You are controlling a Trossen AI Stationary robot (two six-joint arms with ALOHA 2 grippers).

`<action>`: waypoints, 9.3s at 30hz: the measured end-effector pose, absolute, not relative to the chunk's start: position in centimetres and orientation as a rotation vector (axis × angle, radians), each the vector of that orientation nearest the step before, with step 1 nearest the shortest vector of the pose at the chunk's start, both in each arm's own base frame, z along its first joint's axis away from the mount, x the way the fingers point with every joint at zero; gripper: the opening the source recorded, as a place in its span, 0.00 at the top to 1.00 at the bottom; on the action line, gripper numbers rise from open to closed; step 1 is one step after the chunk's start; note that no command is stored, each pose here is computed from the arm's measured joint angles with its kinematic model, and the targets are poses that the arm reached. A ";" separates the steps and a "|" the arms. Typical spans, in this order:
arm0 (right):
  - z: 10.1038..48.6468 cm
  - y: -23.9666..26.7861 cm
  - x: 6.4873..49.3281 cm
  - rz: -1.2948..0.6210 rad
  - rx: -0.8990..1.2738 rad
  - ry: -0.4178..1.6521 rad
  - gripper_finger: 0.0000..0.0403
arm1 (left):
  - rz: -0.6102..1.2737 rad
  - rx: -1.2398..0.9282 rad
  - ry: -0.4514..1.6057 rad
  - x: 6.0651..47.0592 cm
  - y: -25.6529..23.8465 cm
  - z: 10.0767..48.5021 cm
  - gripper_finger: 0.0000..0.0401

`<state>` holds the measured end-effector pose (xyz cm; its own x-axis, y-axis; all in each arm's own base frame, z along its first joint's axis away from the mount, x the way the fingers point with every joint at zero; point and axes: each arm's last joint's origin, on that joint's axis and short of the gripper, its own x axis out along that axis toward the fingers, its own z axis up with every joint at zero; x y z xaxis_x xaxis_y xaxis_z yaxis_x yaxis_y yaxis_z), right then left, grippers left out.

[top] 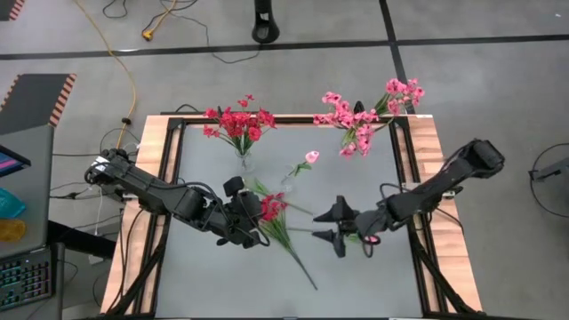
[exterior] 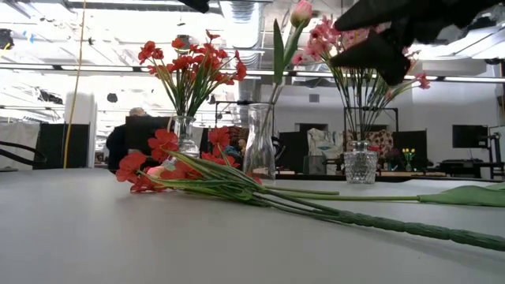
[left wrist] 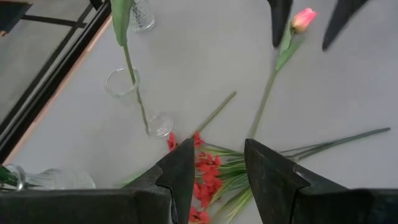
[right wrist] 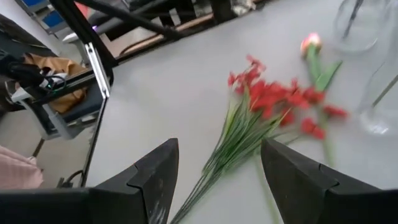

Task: Sort flowers into vase by color
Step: Put the red flower into the top left transparent vase

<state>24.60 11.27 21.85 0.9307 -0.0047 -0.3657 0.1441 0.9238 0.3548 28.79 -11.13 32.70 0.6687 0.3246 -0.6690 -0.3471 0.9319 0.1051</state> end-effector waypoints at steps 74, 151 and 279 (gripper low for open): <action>13.9 15.0 37.5 -0.325 0.406 0.874 0.89 | 0.303 -0.140 0.636 25.0 -15.8 34.3 0.68; 36.0 13.3 34.2 0.056 -0.038 -0.111 0.88 | 0.097 0.020 -0.111 29.4 -14.7 31.0 0.68; 37.9 9.7 25.7 -0.092 0.014 0.333 0.49 | 1.068 -0.095 0.306 23.2 1.8 23.7 0.90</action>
<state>25.73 9.73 37.89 0.9410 -0.0878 -0.3269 0.0923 0.9957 -0.0016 23.19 1.77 23.69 0.4443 0.8470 -0.2917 -0.8732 0.4823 0.0705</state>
